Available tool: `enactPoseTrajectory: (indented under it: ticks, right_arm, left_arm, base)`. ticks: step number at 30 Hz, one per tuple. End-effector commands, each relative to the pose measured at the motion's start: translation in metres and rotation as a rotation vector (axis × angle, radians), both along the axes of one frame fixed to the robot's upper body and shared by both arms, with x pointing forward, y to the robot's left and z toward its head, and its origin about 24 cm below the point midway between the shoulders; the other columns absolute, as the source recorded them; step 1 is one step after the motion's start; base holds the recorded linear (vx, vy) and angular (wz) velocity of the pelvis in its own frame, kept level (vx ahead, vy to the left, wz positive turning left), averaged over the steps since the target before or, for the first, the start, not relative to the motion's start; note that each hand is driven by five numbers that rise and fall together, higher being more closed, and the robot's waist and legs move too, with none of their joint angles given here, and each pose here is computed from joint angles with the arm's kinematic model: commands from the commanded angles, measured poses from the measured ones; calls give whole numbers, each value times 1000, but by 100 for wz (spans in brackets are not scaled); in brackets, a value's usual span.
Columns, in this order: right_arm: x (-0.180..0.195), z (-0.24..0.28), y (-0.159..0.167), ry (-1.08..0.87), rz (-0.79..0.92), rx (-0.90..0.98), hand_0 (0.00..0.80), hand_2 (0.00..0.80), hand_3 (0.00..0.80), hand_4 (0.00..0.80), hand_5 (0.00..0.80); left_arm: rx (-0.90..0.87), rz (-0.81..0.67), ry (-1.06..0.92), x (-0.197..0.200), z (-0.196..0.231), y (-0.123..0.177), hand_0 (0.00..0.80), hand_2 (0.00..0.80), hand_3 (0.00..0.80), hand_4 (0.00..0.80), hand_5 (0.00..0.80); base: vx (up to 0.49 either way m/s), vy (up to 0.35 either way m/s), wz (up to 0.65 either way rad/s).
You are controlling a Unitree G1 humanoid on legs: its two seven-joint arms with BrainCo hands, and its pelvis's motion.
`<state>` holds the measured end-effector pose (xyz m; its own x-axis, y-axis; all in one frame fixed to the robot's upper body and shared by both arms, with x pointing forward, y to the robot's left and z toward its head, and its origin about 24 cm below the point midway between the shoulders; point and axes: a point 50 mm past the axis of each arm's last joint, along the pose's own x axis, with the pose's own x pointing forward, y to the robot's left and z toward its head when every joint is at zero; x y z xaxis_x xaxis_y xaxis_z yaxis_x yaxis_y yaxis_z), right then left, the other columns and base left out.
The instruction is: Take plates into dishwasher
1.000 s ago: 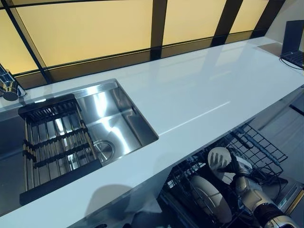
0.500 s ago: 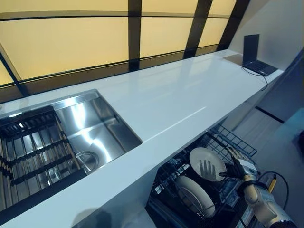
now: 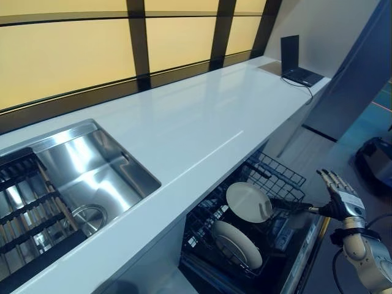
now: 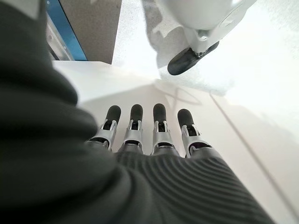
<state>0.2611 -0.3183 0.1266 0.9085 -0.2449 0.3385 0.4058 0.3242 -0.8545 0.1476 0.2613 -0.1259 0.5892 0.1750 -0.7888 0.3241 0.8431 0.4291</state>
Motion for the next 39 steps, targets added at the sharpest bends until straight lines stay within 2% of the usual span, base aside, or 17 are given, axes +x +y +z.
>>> enactPoseTrajectory:
  ticks: [1, 11, 22, 29, 39]
  right_arm:
    - [-3, 42, -5, -234, 14, 89, 0, 0, 0, 0, 0]
    - [6, 27, -7, -256, 20, 381, 0, 0, 0, 0, 0]
    - [25, 17, -1, -295, 58, 657, 0, 0, 0, 0, 0]
    - [36, 19, 3, -335, 67, 762, 0, 0, 0, 0, 0]
    - [47, 17, 5, -436, 71, 1018, 0, 0, 0, 0, 0]
  left_arm:
    - [2, 0, -64, 24, 6, -7, 0, 0, 0, 0, 0]
    - [-45, -33, -114, 36, 6, -28, 0, 0, 0, 0, 0]
    - [-113, 15, -252, 61, 17, -48, 0, 0, 0, 0, 0]
    - [-124, 80, -350, 74, 27, -48, 0, 0, 0, 0, 0]
    - [-136, 100, -410, 86, 36, -52, 0, 0, 0, 0, 0]
  base:
    - [-204, -72, -14]
    - [-104, -14, -17]
    - [-106, 37, -10]
    - [-98, -15, 4]
    - [-67, -16, -1]
